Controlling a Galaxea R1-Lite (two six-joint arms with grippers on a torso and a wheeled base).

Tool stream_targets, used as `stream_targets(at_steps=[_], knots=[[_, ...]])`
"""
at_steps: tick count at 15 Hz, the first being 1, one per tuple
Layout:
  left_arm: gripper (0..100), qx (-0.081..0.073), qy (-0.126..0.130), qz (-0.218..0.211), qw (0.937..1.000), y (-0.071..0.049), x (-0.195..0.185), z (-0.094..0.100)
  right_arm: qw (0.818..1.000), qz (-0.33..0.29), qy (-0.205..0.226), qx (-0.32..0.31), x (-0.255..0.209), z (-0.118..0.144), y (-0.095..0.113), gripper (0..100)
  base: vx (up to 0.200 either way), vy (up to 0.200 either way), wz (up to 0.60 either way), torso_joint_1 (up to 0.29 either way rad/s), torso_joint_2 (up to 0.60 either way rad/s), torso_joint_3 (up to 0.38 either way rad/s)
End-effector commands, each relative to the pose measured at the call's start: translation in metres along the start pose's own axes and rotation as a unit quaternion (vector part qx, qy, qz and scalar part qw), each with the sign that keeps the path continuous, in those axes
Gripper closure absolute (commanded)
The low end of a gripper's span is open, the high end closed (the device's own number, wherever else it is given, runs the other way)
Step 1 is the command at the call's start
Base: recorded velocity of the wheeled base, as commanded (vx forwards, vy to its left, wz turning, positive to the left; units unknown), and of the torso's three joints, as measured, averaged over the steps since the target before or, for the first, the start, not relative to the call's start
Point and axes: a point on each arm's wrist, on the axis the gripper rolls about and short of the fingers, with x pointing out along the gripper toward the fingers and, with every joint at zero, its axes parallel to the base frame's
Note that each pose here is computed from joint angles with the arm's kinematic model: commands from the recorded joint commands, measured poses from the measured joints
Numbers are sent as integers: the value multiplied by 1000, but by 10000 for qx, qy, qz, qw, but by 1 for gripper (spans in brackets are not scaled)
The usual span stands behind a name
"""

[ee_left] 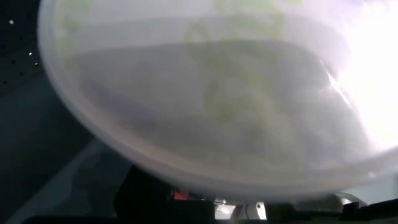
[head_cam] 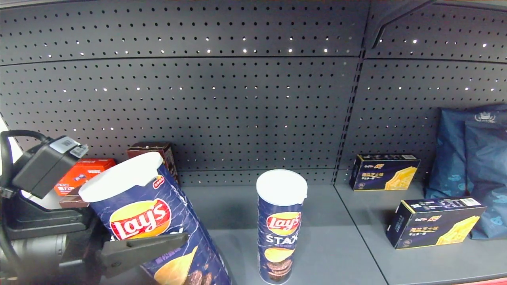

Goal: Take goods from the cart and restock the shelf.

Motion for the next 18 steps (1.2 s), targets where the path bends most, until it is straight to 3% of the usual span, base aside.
stream_targets(at_steps=[1, 4, 6, 8, 9, 10, 11, 15, 18], knots=[[100, 14, -62, 57, 10000, 7, 6, 4, 9999, -63, -100, -20, -3, -10, 0, 0, 0, 0, 0, 0, 0, 0], [100, 84, -253, 162, 9995, 20, 15, 21, 9999, -93, -84, -36, -3, -11, 0, 0, 0, 0, 0, 0, 0, 0], [100, 48, -252, 365, 9990, 32, 19, 25, 9999, -86, -84, -29, -3, -11, 0, 0, 0, 0, 0, 0, 0, 0], [100, 266, -175, 771, 9965, 67, 26, 30, 9999, 91, -82, -8, -3, -11, 1, 0, 0, 0, 0, 0, 0, 0], [100, 405, -119, 817, 9958, 74, 29, 30, 9998, 206, -86, -1, -3, -11, 1, 0, 0, 0, 0, 0, 0, 0], [100, 768, -1, 800, 9938, 83, 38, 29, 9992, 390, -99, -10, -3, -11, 2, 0, 0, 0, 0, 0, 0, 0], [100, 870, 35, 761, 9933, 84, 41, 30, 9989, 467, -94, -3, -3, -11, 2, 0, 0, 0, 0, 0, 0, 0], [100, 868, 115, 718, 9936, 83, 51, 28, 9980, 629, -51, 18, -3, -11, 3, 0, 0, 0, 0, 0, 0, 0], [100, 897, 83, 758, 9930, 82, 50, 30, 10000, -68, -16, 4, -3, -11, 0, 0, 0, 0, 0, 0, 0, 0]])
